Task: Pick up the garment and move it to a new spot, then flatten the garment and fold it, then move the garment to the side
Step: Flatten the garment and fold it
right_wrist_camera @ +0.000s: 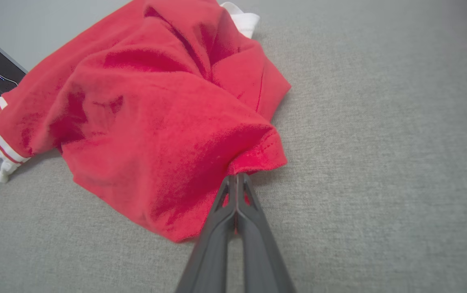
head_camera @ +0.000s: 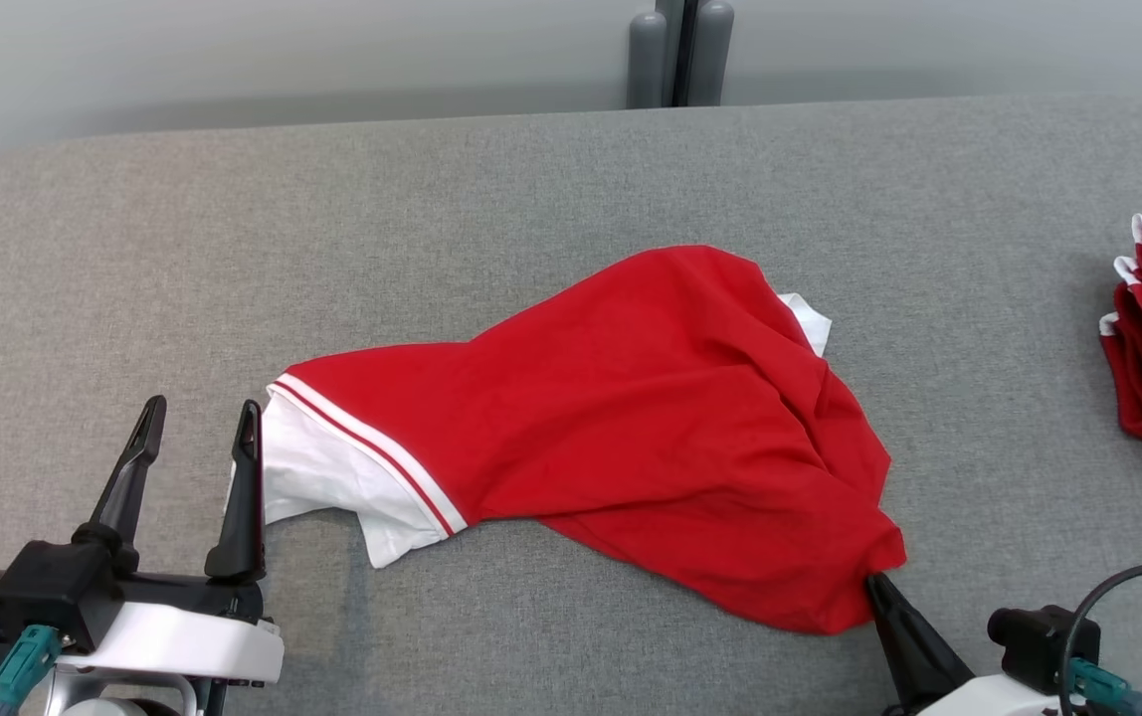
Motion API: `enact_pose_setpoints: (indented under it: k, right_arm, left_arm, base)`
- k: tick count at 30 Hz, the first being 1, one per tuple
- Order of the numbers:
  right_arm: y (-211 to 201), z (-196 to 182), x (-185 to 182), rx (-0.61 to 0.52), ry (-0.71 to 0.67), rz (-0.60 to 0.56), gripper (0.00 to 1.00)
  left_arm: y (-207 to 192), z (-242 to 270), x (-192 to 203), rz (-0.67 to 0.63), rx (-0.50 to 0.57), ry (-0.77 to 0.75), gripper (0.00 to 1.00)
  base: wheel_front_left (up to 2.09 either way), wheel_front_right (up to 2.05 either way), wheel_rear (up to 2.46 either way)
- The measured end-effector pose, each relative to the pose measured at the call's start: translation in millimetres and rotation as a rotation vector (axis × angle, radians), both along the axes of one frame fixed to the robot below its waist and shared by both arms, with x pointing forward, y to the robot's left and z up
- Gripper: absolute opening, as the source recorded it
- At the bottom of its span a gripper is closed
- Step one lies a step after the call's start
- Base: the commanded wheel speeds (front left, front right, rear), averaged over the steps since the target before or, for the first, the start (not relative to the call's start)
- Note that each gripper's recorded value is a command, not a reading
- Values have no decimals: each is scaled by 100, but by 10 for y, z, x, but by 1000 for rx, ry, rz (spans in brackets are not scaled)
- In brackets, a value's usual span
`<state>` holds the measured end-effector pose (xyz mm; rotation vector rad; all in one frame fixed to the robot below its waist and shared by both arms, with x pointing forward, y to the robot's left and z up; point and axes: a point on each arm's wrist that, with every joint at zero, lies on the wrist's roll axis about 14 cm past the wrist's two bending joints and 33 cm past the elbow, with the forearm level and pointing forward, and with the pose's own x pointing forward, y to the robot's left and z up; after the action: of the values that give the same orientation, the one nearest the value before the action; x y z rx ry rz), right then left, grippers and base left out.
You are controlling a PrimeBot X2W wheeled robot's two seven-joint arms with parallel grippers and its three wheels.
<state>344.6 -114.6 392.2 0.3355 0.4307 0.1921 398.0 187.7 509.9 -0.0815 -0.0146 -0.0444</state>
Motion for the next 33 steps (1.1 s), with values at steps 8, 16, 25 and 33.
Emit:
enact_pose_setpoints:
  k: [8,16,25,33]
  right_arm:
    - [-136,528,215,-48,-187,-23,0]
    - [-362,995,510,-135,-321,-36,0]
    - [-330,1003,1037,-154,-348,-7,0]
    - [-215,738,1612,-145,-322,31,0]
  left_arm:
    - [-13,84,-36,5,-3,-28,100]
    - [-85,89,-82,-8,-19,-33,100]
    - [-153,41,50,-36,-31,-31,100]
    - [-124,-156,226,-38,-35,5,100]
  base:
    - [0,0,0]
    - [0,0,0]
    - [0,0,0]
    - [0,0,0]
